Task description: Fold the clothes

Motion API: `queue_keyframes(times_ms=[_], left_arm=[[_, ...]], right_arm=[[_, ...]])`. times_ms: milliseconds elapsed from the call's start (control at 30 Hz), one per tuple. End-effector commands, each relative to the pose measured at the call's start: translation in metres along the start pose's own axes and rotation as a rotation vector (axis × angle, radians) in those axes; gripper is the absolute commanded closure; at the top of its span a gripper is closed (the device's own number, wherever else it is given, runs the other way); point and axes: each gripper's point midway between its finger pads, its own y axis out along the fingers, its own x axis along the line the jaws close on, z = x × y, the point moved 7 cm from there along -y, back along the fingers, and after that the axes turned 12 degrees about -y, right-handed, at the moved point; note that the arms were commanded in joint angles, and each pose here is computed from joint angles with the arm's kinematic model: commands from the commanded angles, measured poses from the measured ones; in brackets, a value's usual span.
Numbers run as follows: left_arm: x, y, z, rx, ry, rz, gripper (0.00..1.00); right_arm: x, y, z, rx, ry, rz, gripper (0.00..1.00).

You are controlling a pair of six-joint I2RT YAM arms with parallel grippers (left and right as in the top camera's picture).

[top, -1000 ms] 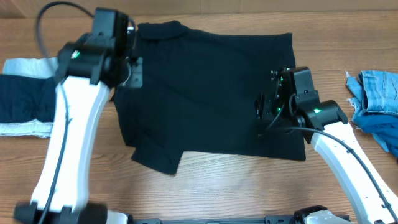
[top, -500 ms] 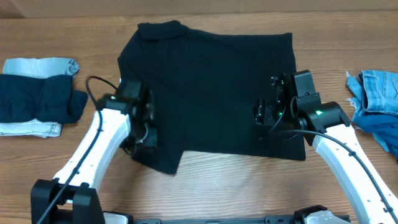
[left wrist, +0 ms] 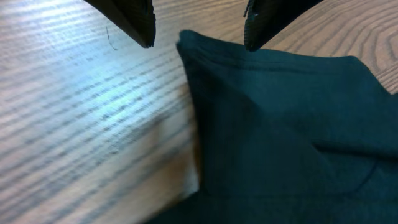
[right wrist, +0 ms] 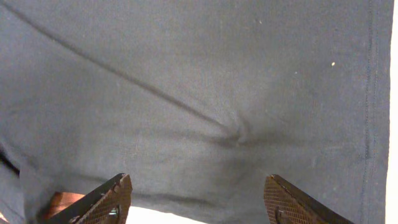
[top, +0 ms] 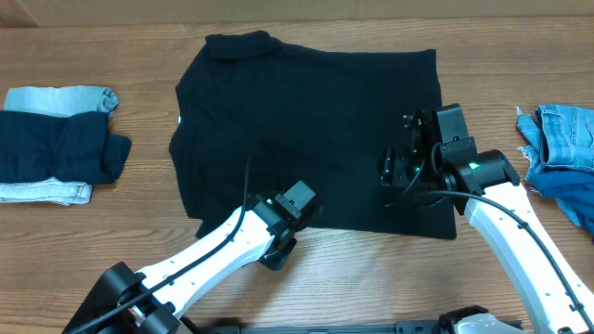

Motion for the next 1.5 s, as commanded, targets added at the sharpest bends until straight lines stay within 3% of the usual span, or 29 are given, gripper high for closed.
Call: queue_keyframes(times_ms=[0, 200, 367, 533, 700, 933, 1033, 1167, 1233, 1267, 1300, 1367, 1467], left_arm=[[0.006, 0.008, 0.004, -0.022, -0.044, -0.049, 0.49], [0.005, 0.023, 0.008, -0.032, -0.051, -0.032, 0.50], [0.003, 0.025, 0.008, -0.036, -0.065, -0.019, 0.96], [0.009, -0.014, 0.002, 0.007, -0.081, -0.057, 0.96], [0.021, -0.075, -0.029, -0.128, -0.065, -0.150, 0.94], [0.028, -0.074, -0.043, -0.172, -0.090, -0.123, 0.84], [0.022, -0.073, -0.042, -0.152, -0.088, -0.066, 0.87], [0.015, -0.076, -0.066, -0.274, -0.097, -0.012, 0.95], [0.019, -0.071, -0.064, -0.239, -0.113, 0.000, 0.93], [0.025, -0.066, -0.056, -0.178, -0.159, -0.001, 0.82], [0.046, -0.052, -0.040, -0.073, -0.362, -0.051, 0.69], [0.066, -0.032, -0.027, 0.043, -0.568, -0.028, 0.69], [0.079, 0.003, -0.010, 0.199, -0.752, 0.115, 0.67]], right_arm=[[-0.003, -0.002, -0.003, -0.014, -0.006, 0.025, 0.31], [-0.019, -0.004, -0.010, -0.044, 0.063, 0.039, 0.27], [-0.023, -0.005, -0.013, -0.062, 0.077, 0.025, 0.28], [-0.023, -0.005, -0.013, -0.062, 0.076, 0.025, 0.28], [-0.023, -0.004, -0.006, -0.023, 0.081, 0.028, 0.28], [-0.026, 0.022, 0.032, 0.116, 0.128, 0.019, 0.34], [-0.026, 0.025, 0.032, 0.106, 0.127, 0.010, 0.34], [-0.023, 0.026, 0.034, 0.114, 0.129, -0.020, 0.34], [-0.018, 0.033, 0.043, 0.149, 0.135, -0.068, 0.34], [-0.019, 0.036, 0.048, 0.161, 0.148, -0.072, 0.34], [-0.019, 0.039, 0.050, 0.164, 0.149, -0.071, 0.30], [-0.019, 0.039, 0.049, 0.162, 0.148, -0.071, 0.27], [-0.019, 0.038, 0.051, 0.174, 0.151, -0.073, 0.24]])
